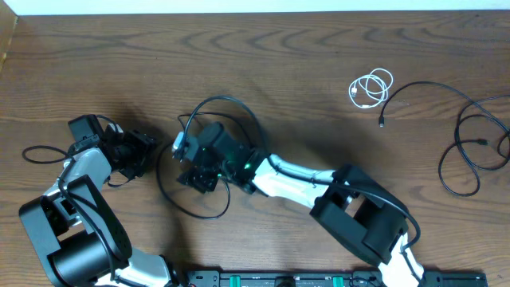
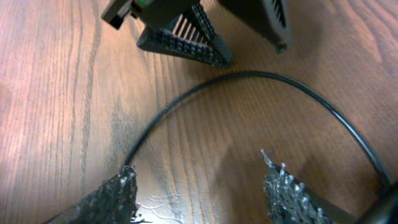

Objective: Untangle cables

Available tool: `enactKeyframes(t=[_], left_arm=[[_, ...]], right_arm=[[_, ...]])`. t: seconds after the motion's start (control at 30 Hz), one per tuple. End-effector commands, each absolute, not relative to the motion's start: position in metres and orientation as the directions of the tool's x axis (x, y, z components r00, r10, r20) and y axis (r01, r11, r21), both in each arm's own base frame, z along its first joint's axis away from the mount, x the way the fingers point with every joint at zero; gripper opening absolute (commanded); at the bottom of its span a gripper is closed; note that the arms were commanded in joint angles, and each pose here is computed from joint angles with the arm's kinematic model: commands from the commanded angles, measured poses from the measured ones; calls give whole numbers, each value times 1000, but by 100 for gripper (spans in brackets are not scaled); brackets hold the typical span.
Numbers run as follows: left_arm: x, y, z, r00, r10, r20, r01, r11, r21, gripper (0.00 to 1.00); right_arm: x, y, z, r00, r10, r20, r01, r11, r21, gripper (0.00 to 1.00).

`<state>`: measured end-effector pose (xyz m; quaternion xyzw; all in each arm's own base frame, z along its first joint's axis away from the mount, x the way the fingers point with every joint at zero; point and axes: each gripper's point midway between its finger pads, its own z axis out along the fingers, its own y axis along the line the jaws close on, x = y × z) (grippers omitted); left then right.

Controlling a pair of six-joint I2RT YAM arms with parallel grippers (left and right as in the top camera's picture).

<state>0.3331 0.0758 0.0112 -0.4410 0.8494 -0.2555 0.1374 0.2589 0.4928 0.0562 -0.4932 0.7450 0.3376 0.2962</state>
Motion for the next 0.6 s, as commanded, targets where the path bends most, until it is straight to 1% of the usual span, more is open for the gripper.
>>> enactKeyframes(t=[0.0, 0.07, 0.13, 0.17, 0.23, 0.3, 0.4, 0.5, 0.57], left_arm=[[321, 80, -3, -556, -831, 15, -724, 475, -500, 57], [321, 81, -4, -554, -833, 10, -727, 478, -493, 57], [321, 81, -4, -554, -832, 10, -727, 478, -493, 56], [321, 81, -4, -555, -832, 10, -727, 479, -493, 51], [321, 79, -4, -561, -828, 11, -723, 484, -493, 47], [322, 70, -4, -582, -813, 14, -712, 501, -491, 45], [323, 54, -6, -623, -782, 17, -687, 538, -488, 45], [324, 35, -7, -666, -746, 20, -658, 574, -487, 45], [326, 22, -7, -696, -718, 21, -634, 600, -487, 45]], right_arm=[[253, 499, 45, -267, -576, -773, -952, 283, 118, 68], [249, 501, 41, -240, -595, -767, -957, 277, 84, 72], [252, 499, 34, -238, -609, -757, -950, 307, 51, 73], [255, 498, 31, -240, -613, -753, -946, 321, 40, 73], [263, 494, 30, -247, -613, -750, -935, 354, 19, 74], [276, 487, 30, -303, -589, -749, -909, 415, 42, 75], [291, 478, 30, -386, -545, -744, -876, 470, 111, 75], [293, 473, 32, -445, -518, -730, -871, 439, 219, 73], [286, 474, 38, -469, -506, -724, -877, 364, 314, 72]])
